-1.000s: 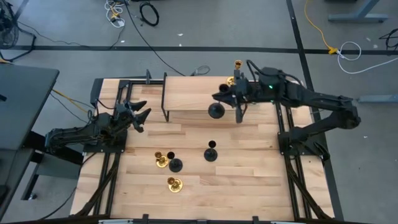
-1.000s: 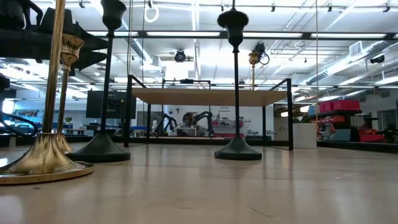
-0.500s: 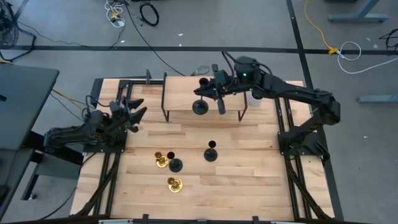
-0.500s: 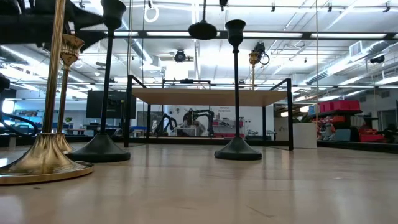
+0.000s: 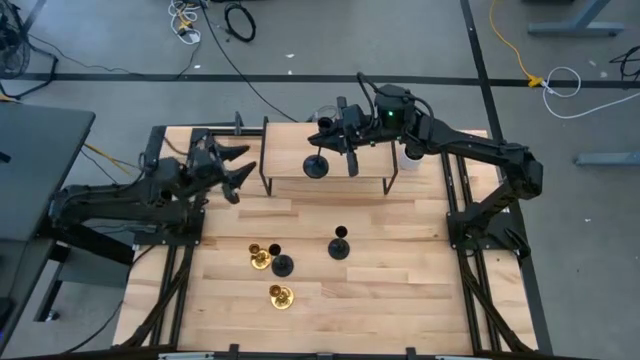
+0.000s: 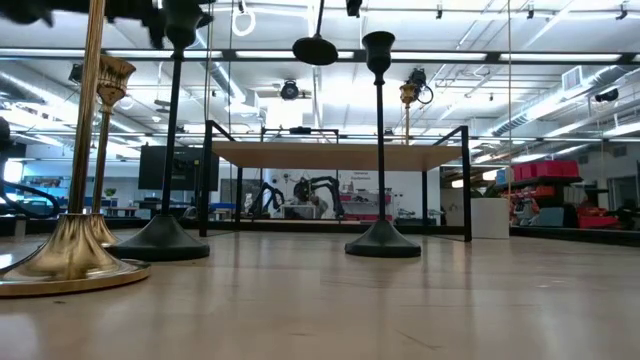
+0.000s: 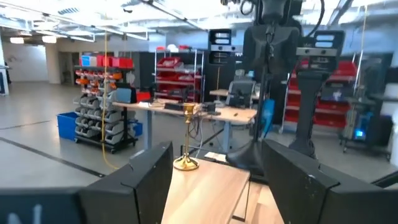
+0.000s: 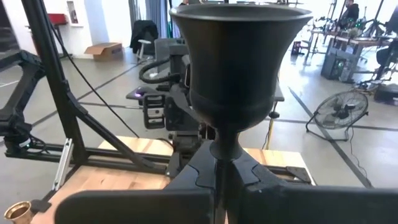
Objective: Pick & Place candle stick holders
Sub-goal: Put the bottom black candle holder on the shelf
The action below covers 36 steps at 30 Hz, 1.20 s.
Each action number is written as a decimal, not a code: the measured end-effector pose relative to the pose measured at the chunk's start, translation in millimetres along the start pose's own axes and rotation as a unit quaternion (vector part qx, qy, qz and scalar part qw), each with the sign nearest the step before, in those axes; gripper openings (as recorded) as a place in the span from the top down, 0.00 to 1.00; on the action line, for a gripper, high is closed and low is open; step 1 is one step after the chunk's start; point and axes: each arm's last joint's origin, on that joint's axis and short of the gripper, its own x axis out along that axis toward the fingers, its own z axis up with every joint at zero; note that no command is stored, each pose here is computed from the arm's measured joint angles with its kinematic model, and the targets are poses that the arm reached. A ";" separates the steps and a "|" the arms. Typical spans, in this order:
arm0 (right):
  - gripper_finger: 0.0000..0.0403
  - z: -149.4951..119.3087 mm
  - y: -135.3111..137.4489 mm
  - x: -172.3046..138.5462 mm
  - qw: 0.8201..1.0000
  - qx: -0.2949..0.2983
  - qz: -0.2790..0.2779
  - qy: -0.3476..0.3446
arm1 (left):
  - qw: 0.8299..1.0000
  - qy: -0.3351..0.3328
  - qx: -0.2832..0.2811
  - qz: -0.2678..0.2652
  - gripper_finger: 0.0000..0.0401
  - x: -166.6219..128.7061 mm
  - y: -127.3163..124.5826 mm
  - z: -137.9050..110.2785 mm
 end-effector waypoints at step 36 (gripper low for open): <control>0.99 -2.3 1.0 0.1 1.000 0.004 0.012 0.010 | 0.991 0.082 0.051 -0.088 0.39 151.9 -56.9 10.3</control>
